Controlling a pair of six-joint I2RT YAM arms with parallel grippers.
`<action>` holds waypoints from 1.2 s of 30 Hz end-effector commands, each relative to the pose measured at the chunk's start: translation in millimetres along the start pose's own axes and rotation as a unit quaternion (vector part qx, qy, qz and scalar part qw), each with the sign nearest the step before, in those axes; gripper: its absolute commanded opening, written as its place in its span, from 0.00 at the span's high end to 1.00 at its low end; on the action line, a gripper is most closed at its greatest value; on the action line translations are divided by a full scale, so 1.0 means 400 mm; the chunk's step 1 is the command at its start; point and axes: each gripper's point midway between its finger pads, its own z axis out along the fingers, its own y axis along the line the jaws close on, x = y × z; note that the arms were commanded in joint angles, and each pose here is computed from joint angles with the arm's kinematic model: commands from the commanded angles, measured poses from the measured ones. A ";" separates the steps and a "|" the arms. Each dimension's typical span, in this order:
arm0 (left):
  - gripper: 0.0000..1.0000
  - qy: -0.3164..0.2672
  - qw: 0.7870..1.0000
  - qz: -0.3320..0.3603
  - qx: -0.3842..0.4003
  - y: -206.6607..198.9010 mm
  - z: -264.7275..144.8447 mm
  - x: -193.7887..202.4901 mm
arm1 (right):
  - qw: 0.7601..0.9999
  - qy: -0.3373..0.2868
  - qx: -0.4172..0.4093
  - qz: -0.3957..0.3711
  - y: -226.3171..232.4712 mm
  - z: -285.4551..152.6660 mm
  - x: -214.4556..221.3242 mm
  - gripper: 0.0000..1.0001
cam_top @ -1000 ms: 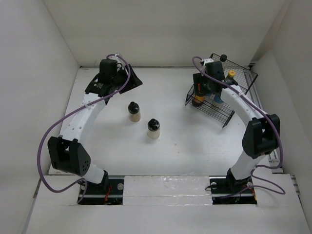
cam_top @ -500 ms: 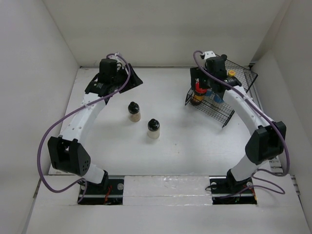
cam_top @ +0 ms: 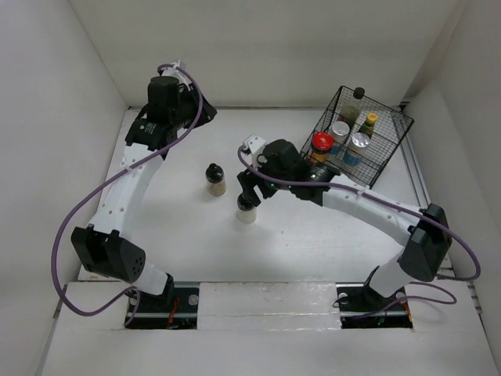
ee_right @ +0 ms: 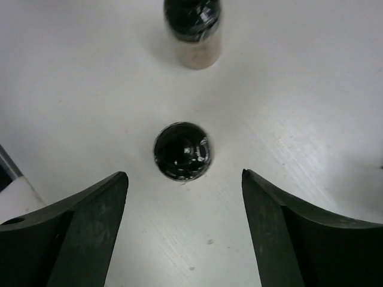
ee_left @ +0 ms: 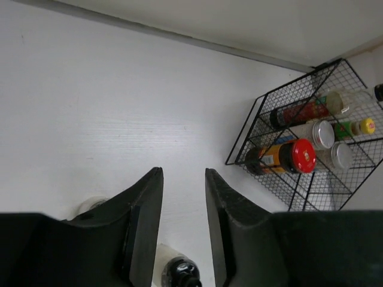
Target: Organize the condiment bottles
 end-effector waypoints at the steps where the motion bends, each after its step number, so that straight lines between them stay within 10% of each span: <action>1: 0.69 -0.021 1.000 0.007 -0.013 0.007 -0.036 -0.031 | 1.000 -0.012 -0.024 -0.003 0.045 0.035 -0.008 0.18; 13: 0.59 0.021 1.000 -0.013 -0.005 0.033 -0.041 0.067 | 1.000 0.017 0.001 -0.013 0.040 0.166 0.042 0.43; 21: 0.59 0.029 0.999 -0.013 0.008 0.030 -0.025 0.083 | 1.000 0.014 0.023 -0.009 0.021 0.186 0.045 0.92; 36: 0.56 0.061 0.994 0.079 0.049 -0.168 0.054 0.183 | 0.969 -0.077 0.209 0.108 -0.340 -0.311 -0.050 0.98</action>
